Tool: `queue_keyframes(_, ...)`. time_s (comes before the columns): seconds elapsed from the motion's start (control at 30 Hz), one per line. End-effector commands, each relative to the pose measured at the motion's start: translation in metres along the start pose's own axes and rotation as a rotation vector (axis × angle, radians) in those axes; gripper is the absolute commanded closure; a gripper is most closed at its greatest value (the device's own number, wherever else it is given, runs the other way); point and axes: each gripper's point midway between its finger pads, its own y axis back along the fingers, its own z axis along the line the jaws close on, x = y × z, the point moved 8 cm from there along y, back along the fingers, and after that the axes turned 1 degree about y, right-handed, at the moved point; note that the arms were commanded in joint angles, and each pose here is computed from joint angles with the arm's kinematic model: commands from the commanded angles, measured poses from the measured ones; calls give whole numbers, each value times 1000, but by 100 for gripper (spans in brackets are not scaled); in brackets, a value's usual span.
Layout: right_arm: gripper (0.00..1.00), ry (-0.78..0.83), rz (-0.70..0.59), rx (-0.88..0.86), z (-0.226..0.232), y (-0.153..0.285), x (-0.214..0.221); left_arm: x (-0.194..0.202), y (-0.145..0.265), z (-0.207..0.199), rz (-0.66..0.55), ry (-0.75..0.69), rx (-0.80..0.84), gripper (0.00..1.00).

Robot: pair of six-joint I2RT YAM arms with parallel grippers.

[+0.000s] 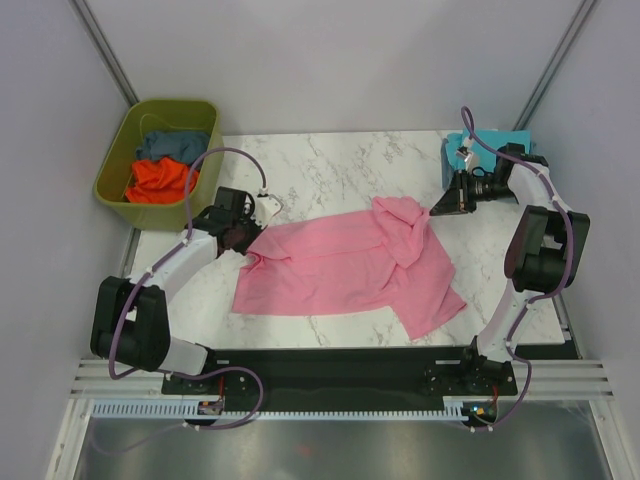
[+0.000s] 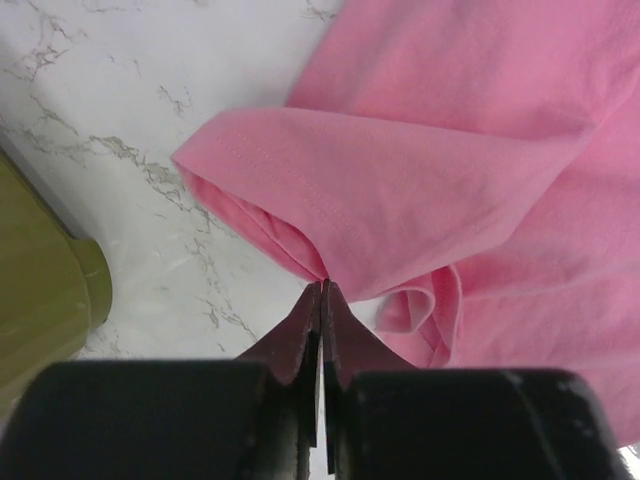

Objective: Fold and stack the t-shirts
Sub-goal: Flatten the tshirt out

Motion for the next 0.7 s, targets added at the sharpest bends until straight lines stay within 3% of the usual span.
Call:
queue_keyframes(0.0,96,70,-60,-30,14,5,-9,-16,9,6,-62,-12,-10,83)
queue_keyframes(0.1,96,66,-60,-30,13,5,-9,-14,10,5,-54,-16,-12,49)
queue_keyframes(0.13,96,63,-61,-29,12,5,-9,-14,11,5,-52,-18,-6,47)
queue_keyframes(0.67,96,60,-63,-27,10,3,-10,-12,-1,-5,-28,2,91,52)
